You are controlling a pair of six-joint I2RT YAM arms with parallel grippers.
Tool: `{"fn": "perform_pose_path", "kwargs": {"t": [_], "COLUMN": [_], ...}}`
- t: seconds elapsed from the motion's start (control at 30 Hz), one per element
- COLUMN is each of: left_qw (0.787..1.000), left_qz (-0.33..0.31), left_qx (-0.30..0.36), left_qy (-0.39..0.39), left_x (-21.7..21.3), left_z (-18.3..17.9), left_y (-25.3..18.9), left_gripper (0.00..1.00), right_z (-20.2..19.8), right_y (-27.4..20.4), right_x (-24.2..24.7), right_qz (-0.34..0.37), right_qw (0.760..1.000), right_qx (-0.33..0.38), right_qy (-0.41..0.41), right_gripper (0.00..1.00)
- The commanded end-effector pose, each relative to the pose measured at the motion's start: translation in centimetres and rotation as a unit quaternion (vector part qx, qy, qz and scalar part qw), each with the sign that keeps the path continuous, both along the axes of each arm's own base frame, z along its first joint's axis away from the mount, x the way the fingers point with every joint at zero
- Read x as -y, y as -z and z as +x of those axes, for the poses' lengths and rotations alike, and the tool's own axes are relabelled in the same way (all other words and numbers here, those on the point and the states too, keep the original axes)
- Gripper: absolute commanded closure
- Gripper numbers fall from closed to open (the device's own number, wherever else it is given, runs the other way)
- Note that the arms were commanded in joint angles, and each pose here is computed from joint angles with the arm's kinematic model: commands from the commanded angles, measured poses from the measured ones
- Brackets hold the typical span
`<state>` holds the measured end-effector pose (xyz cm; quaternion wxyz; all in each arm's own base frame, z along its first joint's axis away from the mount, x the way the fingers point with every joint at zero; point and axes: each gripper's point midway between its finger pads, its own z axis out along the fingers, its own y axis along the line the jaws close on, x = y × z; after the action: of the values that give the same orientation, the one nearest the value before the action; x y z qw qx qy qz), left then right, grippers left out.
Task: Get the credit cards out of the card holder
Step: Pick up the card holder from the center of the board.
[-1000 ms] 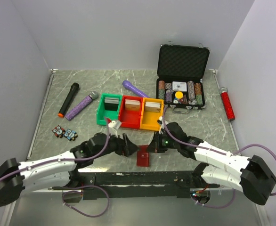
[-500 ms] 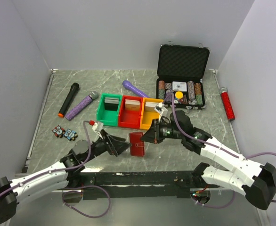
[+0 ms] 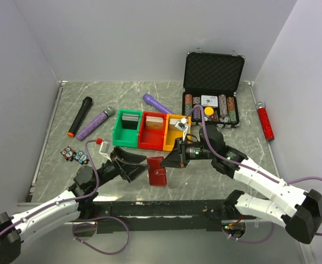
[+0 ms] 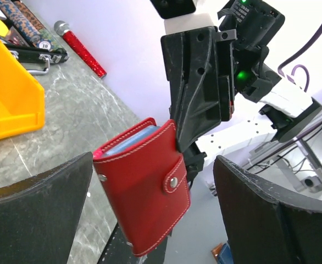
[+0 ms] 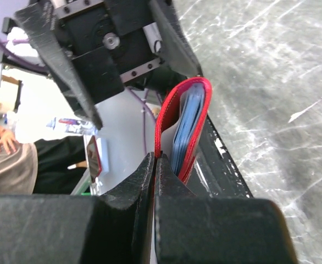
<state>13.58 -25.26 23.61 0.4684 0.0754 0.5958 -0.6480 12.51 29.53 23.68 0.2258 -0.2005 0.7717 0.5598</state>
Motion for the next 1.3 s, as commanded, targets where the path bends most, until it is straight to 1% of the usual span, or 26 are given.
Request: {"fn": "perform_pose_path", "kwargs": {"t": [0.0,0.23,0.4,0.53,0.63,0.73,0.8,0.87,0.9,0.93,0.97,1.03,1.07,1.1,1.17,1.2,1.27], "left_qw": [0.999,1.0,0.998,0.995,0.993,0.992,0.992,0.99,0.991,0.991,0.994,0.997,0.998,0.998,0.998,0.997,0.993], "left_qz": [-0.029,-0.021,-0.02,-0.032,-0.047,-0.058,-0.063,-0.064,-0.061,-0.058,-0.048,-0.037,-0.033,-0.023,0.0,0.011,0.056], "left_qx": [0.014,0.016,0.029,0.048,0.056,0.059,0.061,0.065,0.065,0.063,0.039,-0.004,-0.019,-0.035,-0.065,-0.073,-0.096], "left_qy": [0.014,0.01,0.046,0.082,0.089,0.093,0.096,0.103,0.103,0.102,0.092,0.064,0.054,0.042,0.006,-0.007,-0.036], "left_x": [-0.4,-0.4,0.6,1.2,1.1,0.8,0.7,0.7,0.7,0.8,0.9,1.0,1.0,1.0,1.1,1.1,1.4], "left_z": [-0.7,-0.4,-1.1,-2.0,-2.1,-2.4,-2.6,-2.9,-2.9,-2.8,-2.2,-0.8,-0.4,0.2,1.8,2.5,3.9], "left_y": [-1.3,-1.2,-1.9,-3.0,-3.6,-3.8,-4.0,-4.3,-4.3,-4.4,-3.9,-3.6,-3.6,-3.4,-3.2,-3.4,-2.9], "left_gripper": [0.04,0.04,0.05,0.12,0.25,0.47,0.59,0.68,0.79,0.99,0.99,0.99,0.99,0.99,0.99,0.99,0.99], "right_z": [-0.2,-0.5,-0.6,-0.7,-0.7,-0.8,-0.8,-0.7,-0.5,-0.4,-0.4,0.4,1.1,1.9,4.0,5.0,6.1], "right_y": [-3.9,-5.5,-5.8,-6.5,-6.7,-6.9,-6.9,-6.7,-6.4,-6.3,-6.2,-6.0,-5.5,-5.2,-4.9,-5.3,-5.7], "right_x": [-0.6,-0.3,-0.6,-0.7,-0.7,-0.6,-0.6,-0.5,-0.4,-0.4,-0.5,-0.3,-0.1,0.4,1.9,2.6,3.9], "right_qz": [0.051,0.059,0.066,0.075,0.071,0.071,0.069,0.063,0.059,0.057,0.052,0.031,0.008,-0.019,-0.089,-0.118,-0.155], "right_qw": [0.998,0.996,0.995,0.994,0.994,0.994,0.994,0.995,0.995,0.996,0.996,0.997,0.997,0.996,0.987,0.98,0.967], "right_qx": [0.041,0.059,0.058,0.062,0.067,0.07,0.071,0.069,0.066,0.066,0.065,0.071,0.078,0.084,0.114,0.136,0.162], "right_qy": [-0.025,-0.033,-0.041,-0.048,-0.049,-0.051,-0.052,-0.046,-0.038,-0.038,-0.039,-0.021,-0.004,0.019,0.067,0.09,0.121], "right_gripper": [1.0,1.0,1.0,1.0,1.0,1.0,1.0,1.0,1.0,1.0,0.98,0.71,0.52,0.37,0.24,0.2,0.16]}}
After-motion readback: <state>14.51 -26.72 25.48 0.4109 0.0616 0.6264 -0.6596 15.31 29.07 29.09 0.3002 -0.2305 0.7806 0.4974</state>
